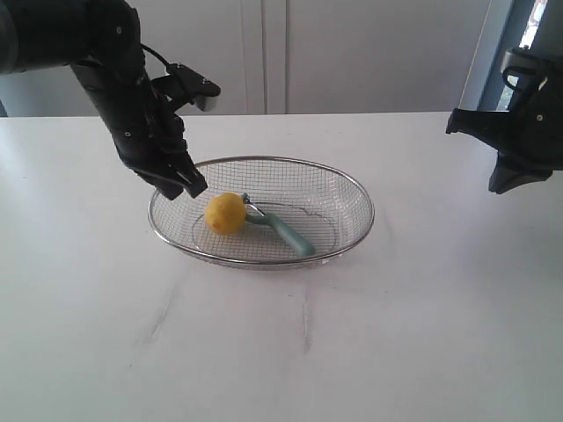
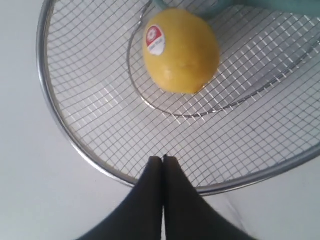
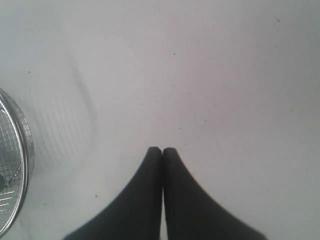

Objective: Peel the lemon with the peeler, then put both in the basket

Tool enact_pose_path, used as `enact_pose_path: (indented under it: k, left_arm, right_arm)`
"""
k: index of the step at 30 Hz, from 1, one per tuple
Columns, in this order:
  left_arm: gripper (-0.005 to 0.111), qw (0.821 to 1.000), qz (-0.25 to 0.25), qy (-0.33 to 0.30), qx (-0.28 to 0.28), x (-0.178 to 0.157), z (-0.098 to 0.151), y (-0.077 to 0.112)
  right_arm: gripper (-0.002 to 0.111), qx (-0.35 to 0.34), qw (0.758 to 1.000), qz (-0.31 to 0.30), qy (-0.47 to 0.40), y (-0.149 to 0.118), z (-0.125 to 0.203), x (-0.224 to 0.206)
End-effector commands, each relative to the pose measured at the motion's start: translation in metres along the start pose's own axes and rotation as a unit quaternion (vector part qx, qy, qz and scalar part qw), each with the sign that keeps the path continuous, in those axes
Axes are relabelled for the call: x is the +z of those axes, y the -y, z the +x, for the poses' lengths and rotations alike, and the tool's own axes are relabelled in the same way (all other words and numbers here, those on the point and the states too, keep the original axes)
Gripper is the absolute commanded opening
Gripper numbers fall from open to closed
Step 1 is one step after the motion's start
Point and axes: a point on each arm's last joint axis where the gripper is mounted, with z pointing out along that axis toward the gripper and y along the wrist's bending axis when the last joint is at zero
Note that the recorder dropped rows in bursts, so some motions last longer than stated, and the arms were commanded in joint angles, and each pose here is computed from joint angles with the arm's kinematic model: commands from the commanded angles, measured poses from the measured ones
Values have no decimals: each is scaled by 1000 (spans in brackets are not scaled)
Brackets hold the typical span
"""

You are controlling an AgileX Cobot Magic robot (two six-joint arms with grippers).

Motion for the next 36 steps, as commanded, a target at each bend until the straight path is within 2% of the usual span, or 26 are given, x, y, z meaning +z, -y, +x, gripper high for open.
enact_pose_path:
  k: [1, 12, 22, 28, 36]
  left_arm:
    - [0, 998, -1, -23, -63, -7, 11, -15]
    - [0, 984, -1, -80, -162, -11, 41, -55]
    - [0, 959, -4, -116, -259, -14, 59, -73]
    - [0, 953, 5, -145, -264, -16, 64, -71]
    - [0, 950, -19, -162, -266, -17, 68, -74]
  right_arm:
    - [0, 4, 1000, -1, 8, 2, -2, -3]
    - [0, 4, 1000, -1, 8, 2, -2, -3]
    - [0, 4, 1000, -1, 8, 2, -2, -3]
    - [0, 4, 1000, -1, 8, 2, -2, -3]
    - [0, 4, 1000, -1, 8, 2, -2, -3]
